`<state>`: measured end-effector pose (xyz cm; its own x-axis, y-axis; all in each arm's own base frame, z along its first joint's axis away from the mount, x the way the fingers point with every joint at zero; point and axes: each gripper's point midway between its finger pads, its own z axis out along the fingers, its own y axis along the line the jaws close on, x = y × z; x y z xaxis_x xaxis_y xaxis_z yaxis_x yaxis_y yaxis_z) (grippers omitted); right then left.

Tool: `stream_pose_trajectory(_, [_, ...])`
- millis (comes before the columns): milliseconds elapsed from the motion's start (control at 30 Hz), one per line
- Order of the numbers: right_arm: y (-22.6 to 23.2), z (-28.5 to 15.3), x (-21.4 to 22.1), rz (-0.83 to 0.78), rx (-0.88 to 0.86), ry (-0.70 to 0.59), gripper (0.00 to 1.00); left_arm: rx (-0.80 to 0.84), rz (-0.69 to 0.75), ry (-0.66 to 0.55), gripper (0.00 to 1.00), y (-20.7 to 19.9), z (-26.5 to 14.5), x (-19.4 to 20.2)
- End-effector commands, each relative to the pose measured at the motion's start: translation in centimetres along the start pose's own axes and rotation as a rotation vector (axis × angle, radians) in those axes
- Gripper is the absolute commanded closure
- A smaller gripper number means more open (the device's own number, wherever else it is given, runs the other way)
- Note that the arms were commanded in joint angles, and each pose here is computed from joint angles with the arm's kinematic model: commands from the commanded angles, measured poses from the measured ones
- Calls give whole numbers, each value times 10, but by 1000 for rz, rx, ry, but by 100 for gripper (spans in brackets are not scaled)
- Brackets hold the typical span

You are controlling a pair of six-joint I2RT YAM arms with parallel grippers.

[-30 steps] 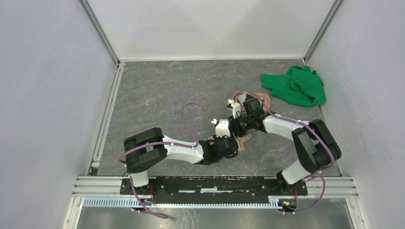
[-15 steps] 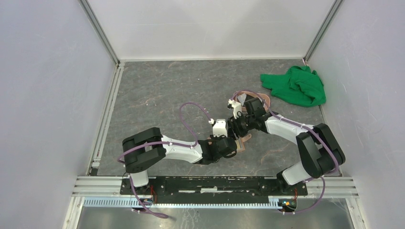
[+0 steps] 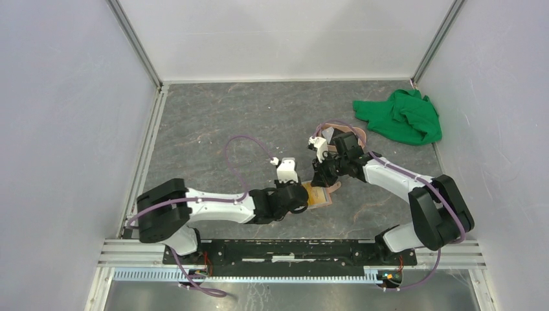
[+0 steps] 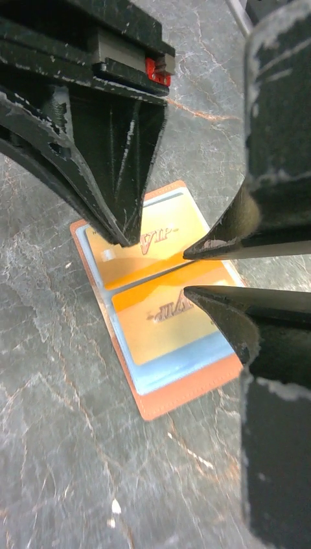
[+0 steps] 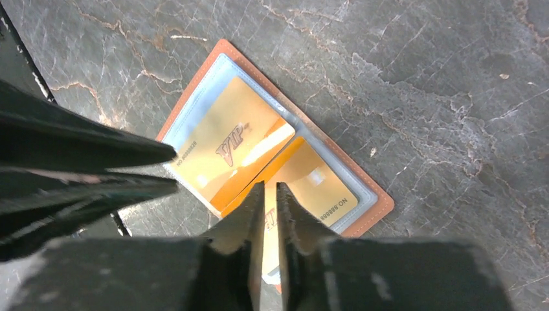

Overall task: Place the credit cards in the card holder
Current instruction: Insert the credit card into the card holder.

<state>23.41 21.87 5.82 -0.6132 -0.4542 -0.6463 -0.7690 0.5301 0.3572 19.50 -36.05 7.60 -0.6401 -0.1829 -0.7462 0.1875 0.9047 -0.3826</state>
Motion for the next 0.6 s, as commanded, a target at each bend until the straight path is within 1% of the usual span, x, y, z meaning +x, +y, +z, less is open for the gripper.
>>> stream_pose_trajectory(0, [0,-1,-10,-107,-21,5,89,-6,49,-74,71,17,-14,-21])
stream_pose_trajectory(33, [-1,0,-11,-126,-24,15,91,5,57,-73,69,20,-17,-20])
stream_pose_trajectory(133, [2,1,-10,-167,-60,54,93,51,64,-69,60,26,-26,-18])
stream_pose_trajectory(300, [12,5,-7,-199,-144,80,94,152,-10,-72,46,34,-42,-18])
stream_pose_trajectory(433, [16,12,-3,-188,-184,105,95,220,-94,-87,39,43,-52,-20])
stream_pose_trajectory(567, [16,16,0,-179,-200,121,95,324,-183,-105,36,40,-59,-30])
